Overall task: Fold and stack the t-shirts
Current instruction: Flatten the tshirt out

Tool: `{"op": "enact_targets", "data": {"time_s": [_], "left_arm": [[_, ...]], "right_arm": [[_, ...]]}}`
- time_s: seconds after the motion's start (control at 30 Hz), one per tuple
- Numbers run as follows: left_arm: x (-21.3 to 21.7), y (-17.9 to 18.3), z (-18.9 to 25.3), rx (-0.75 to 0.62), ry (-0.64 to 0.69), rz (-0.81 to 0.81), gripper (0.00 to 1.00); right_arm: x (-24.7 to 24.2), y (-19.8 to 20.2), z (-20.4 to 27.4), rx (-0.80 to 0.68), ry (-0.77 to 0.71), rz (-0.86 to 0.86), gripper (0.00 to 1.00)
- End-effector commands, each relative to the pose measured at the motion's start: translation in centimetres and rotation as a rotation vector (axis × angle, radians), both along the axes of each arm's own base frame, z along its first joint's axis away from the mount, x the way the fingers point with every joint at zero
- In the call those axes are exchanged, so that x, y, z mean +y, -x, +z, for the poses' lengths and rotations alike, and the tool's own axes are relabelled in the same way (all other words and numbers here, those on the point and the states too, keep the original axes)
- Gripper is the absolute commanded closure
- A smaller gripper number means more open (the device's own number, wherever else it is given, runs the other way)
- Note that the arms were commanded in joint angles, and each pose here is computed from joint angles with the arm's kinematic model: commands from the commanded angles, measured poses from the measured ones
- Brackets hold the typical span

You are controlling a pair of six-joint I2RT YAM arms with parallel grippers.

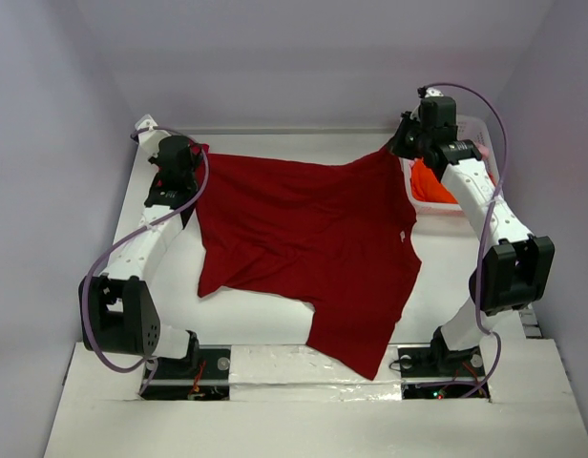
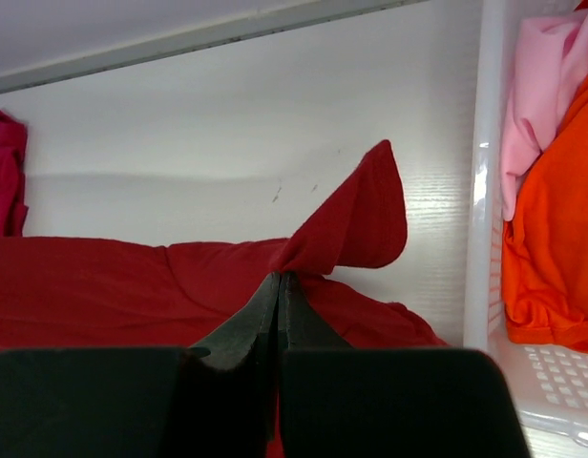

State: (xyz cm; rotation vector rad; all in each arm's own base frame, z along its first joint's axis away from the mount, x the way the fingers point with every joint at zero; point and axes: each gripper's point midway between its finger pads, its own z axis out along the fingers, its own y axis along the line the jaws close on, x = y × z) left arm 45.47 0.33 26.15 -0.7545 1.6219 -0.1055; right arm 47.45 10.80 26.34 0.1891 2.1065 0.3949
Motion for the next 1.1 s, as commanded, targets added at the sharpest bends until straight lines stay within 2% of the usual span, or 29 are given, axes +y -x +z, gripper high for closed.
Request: {"op": "enact_targets", "data": {"time_s": [0.0,0.23,0.43,0.7,1.07], "left_arm": [[0.7,0.0,4.8,-0.127,0.000,0.027,1.00],[1.3,0.9,5.5,-0.139,-0.012,0.054,1.00],[1.8,1.5,5.9,-0.157,-0.012,0.079,1.00],[2.0,1.3,5.9,-0.165,-0.007,0.092,1.00],[3.7,4.9,9.5,-0.250,-0.025,0.155,1.00]], "right_arm": [[-0.3,-1.2,4.0,-0.130,0.020,-0.011,1.00],[-0.9,-0.5,5.4,-0.176,0.036,-0.026,1.00],[-2.2,0.4,8.5,-0.291,0.053,-0.078,1.00],[-2.3,-0.2,9.0,-0.298,0.066,-0.082,1.00],[-1.6,-0.2,10.4,-0.354,0.032,-0.056,1.00]]}}
